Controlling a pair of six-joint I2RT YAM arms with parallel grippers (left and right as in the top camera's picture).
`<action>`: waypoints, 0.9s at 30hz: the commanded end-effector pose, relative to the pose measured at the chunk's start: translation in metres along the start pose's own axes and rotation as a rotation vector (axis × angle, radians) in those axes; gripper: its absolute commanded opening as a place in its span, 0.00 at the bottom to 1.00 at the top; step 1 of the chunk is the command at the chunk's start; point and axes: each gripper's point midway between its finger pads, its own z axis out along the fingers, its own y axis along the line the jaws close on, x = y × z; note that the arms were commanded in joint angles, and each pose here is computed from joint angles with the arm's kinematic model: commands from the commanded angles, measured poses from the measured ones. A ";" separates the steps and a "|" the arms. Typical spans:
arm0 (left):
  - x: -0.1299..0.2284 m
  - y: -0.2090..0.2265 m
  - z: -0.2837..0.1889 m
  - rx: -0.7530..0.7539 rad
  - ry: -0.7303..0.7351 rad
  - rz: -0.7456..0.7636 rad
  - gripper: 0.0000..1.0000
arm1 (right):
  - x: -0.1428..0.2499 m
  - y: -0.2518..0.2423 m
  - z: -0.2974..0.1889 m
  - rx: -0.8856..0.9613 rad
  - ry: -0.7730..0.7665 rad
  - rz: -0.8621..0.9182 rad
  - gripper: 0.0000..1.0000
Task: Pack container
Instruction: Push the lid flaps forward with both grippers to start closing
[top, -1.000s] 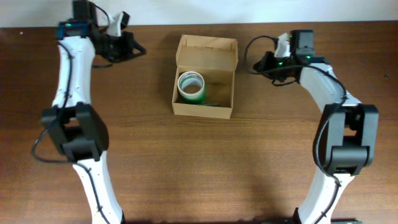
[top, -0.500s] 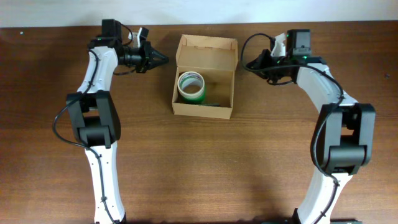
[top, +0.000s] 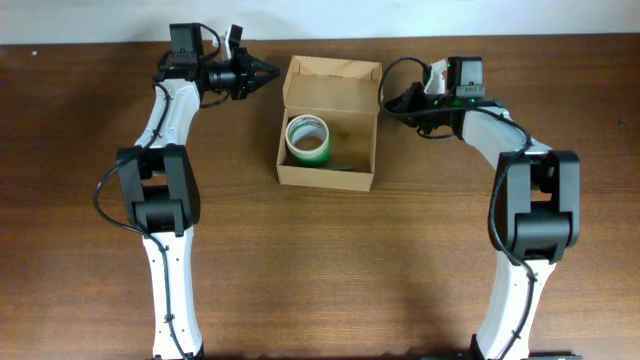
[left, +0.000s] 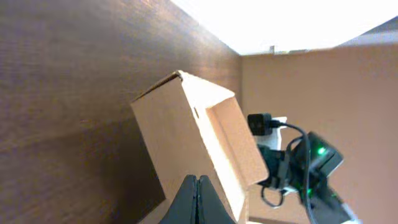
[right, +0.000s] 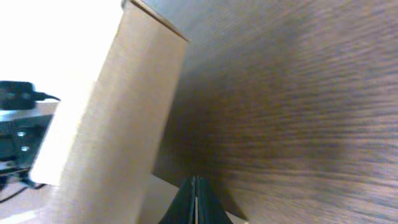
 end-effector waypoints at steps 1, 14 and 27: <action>0.005 0.022 0.009 0.009 0.024 -0.127 0.02 | 0.002 0.003 0.005 -0.035 0.019 0.050 0.04; 0.022 0.044 0.036 -0.016 0.062 -0.191 0.01 | 0.011 0.006 0.014 -0.036 0.040 0.045 0.04; 0.018 0.025 0.035 0.074 0.083 -0.103 0.01 | 0.001 0.052 0.016 -0.209 0.009 -0.088 0.04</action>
